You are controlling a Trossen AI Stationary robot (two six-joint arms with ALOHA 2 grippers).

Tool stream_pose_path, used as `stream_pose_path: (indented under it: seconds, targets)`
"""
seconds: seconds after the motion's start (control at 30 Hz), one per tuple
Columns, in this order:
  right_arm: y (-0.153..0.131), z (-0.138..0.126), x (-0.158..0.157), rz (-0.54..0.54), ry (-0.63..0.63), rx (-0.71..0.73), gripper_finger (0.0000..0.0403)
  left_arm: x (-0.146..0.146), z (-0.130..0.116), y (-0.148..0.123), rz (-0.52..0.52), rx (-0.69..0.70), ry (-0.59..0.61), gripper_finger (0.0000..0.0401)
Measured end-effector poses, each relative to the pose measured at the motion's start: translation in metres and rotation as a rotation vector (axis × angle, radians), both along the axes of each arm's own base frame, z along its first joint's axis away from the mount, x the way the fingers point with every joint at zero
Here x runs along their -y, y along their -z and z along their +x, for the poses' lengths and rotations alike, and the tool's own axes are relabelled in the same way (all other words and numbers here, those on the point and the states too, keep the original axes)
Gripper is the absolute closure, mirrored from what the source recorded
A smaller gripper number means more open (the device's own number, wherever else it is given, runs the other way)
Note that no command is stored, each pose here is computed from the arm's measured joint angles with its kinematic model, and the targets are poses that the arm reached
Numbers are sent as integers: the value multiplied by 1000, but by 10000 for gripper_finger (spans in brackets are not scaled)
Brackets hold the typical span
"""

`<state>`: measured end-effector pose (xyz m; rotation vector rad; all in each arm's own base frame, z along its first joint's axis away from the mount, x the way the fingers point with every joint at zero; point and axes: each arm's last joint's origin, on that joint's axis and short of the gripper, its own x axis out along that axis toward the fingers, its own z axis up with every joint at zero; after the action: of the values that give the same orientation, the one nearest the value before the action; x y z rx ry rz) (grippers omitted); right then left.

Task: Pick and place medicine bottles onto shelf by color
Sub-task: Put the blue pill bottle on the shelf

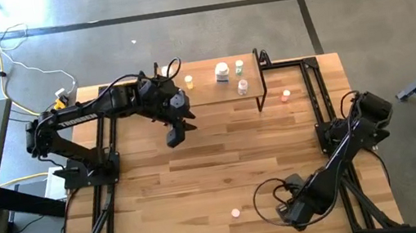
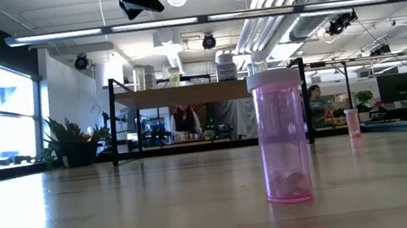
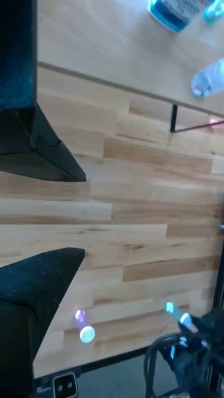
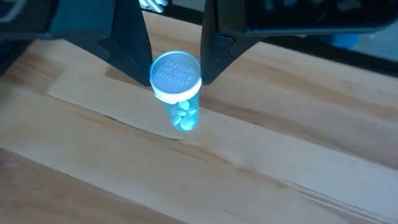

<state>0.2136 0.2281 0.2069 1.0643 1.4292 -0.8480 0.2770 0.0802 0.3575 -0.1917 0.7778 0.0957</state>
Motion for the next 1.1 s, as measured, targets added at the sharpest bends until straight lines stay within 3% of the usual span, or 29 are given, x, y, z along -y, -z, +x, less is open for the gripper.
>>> stream_pose_path:
  seconds: [0.53, 0.8, 1.1]
  targets:
    - [-71, 68, 51, -76, -171, 239, 304, -8, -7, 3, 24, -51, 10, 229]
    - [-108, 96, 108, -172, -298, 304, 304, -11, -10, 4, 36, -66, 12, 229]
    - [-147, 115, 191, -286, -421, 372, 304, -32, -18, 4, 51, -68, -48, 229]
